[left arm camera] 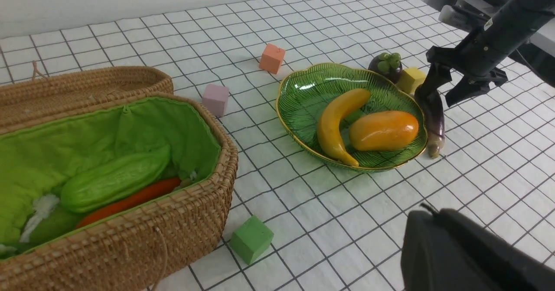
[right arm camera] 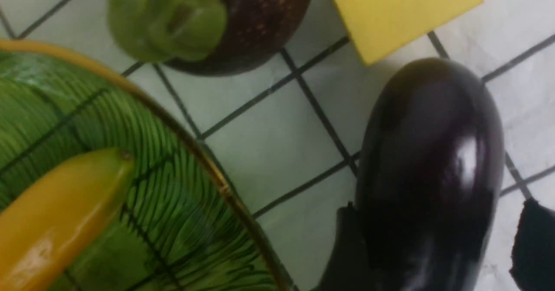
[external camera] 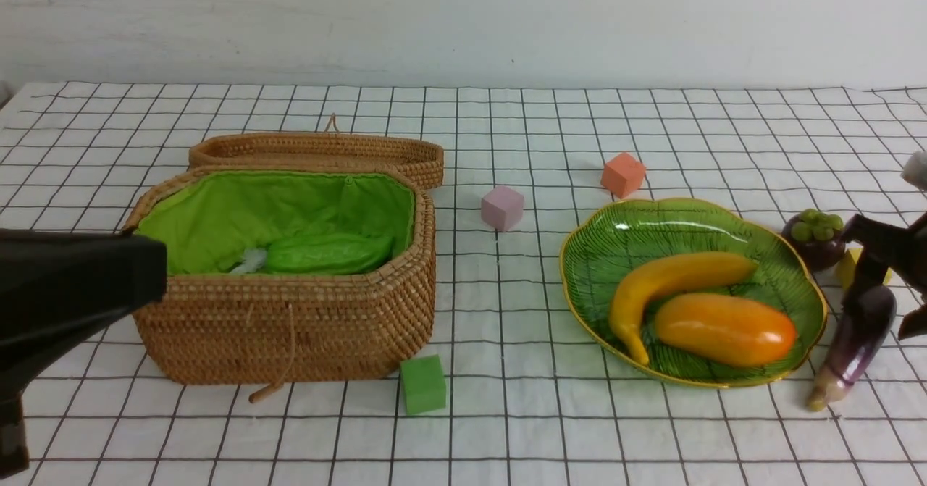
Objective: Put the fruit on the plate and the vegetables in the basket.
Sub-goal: Grab an eggplant with your right arm and place it in the basket on the left.
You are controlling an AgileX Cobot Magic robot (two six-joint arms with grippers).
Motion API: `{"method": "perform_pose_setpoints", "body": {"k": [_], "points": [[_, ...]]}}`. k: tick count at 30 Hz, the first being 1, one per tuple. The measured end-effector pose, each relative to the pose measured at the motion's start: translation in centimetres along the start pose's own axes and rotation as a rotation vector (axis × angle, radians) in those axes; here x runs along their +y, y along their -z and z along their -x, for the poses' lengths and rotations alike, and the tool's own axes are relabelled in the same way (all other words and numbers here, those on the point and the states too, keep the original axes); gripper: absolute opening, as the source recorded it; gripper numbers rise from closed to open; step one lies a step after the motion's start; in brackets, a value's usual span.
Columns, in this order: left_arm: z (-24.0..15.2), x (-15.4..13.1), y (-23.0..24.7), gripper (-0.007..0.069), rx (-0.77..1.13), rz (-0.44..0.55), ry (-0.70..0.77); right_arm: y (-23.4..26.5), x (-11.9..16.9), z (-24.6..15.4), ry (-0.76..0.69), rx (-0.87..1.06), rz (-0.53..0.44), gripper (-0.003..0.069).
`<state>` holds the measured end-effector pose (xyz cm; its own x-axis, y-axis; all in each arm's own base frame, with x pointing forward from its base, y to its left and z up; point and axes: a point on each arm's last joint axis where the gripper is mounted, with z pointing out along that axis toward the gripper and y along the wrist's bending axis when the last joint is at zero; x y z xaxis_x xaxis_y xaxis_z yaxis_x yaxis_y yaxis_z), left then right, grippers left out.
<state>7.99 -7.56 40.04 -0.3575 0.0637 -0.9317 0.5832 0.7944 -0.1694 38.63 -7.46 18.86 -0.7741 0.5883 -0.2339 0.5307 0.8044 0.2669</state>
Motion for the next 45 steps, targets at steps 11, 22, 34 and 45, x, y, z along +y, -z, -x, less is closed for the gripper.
{"method": "perform_pose_setpoints", "body": {"k": [11,22,34,45], "points": [[-0.2,0.0,0.0,-0.0013,0.021,0.001,0.012,-1.9,-0.3,0.5,0.045,0.019,-0.009,0.0442],[-1.0,0.5,0.1,-0.0008,0.111,0.058,-0.026,3.1,-0.1,-1.5,0.185,0.143,-0.021,0.0439],[-1.4,1.4,0.2,-0.0006,0.158,0.150,-0.023,21.4,14.2,-9.7,0.654,-0.213,0.593,0.0439],[-1.6,3.1,0.7,-0.0006,0.168,0.354,0.059,18.1,34.9,-21.1,1.218,-0.637,1.016,0.0439]]}}
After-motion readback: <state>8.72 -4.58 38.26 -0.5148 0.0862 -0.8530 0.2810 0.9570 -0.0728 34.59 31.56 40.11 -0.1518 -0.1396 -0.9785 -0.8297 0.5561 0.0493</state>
